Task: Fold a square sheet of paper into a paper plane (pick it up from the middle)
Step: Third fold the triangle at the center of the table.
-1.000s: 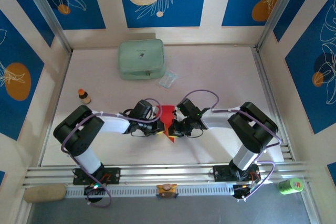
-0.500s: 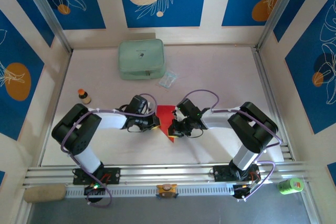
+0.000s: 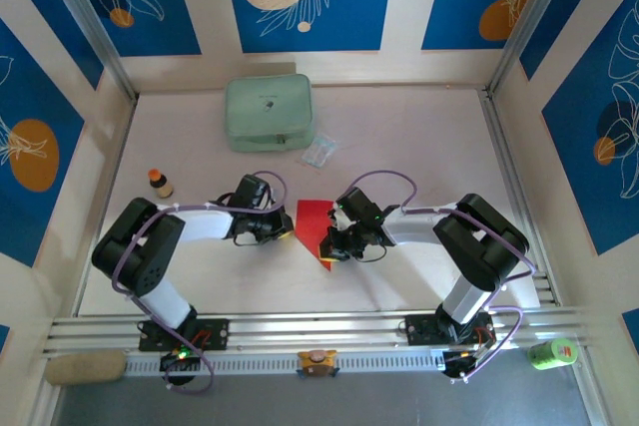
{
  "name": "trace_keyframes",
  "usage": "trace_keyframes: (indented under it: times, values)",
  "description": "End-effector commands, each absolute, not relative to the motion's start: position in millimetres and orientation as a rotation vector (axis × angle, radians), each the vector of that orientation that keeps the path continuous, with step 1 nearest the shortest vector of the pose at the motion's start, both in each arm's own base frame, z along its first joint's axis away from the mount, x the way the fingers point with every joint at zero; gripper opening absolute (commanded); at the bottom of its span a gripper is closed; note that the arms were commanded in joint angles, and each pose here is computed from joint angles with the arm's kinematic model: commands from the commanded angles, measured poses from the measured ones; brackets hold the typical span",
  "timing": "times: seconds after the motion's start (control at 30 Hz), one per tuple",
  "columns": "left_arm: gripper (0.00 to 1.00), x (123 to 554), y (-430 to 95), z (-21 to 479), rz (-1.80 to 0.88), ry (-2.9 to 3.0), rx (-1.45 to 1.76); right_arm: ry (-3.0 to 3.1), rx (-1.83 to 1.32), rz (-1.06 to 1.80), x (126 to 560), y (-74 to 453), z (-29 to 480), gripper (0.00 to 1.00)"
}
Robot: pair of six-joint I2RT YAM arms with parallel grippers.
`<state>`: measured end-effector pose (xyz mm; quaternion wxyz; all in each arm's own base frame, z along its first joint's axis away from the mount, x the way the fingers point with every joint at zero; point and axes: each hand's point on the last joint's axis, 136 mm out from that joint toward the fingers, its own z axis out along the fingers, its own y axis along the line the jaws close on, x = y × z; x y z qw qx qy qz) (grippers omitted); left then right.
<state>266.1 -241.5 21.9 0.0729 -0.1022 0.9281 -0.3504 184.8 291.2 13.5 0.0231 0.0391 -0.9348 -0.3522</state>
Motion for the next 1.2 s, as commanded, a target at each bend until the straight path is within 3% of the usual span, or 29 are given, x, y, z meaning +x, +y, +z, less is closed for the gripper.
trace_keyframes:
  times: [0.0, 0.2, 0.43, 0.77, 1.17]
  values:
    - [0.00, 273.4, -241.0, 44.2, -1.059, 2.734, -0.277, -2.870, 0.063, -0.898, 164.3, 264.9, -12.7, 0.00]
    - [0.01, 260.0, -269.4, 66.6, -1.182, 2.691, -0.078, -2.869, 0.066, -0.897, 165.2, 263.4, -12.1, 0.00]
    - [0.01, 247.0, -294.9, 48.4, -1.284, 2.736, -0.012, -2.868, 0.067, -0.899, 165.4, 262.4, -11.3, 0.00]
    - [0.00, 233.9, -268.9, -5.5, -1.045, 2.925, -0.081, -2.889, 0.143, -1.012, 176.5, 275.7, 16.9, 0.00]
    - [0.00, 231.5, -268.2, -5.2, -1.058, 2.922, -0.092, -2.878, 0.290, -1.111, 190.6, 319.0, 34.0, 0.00]
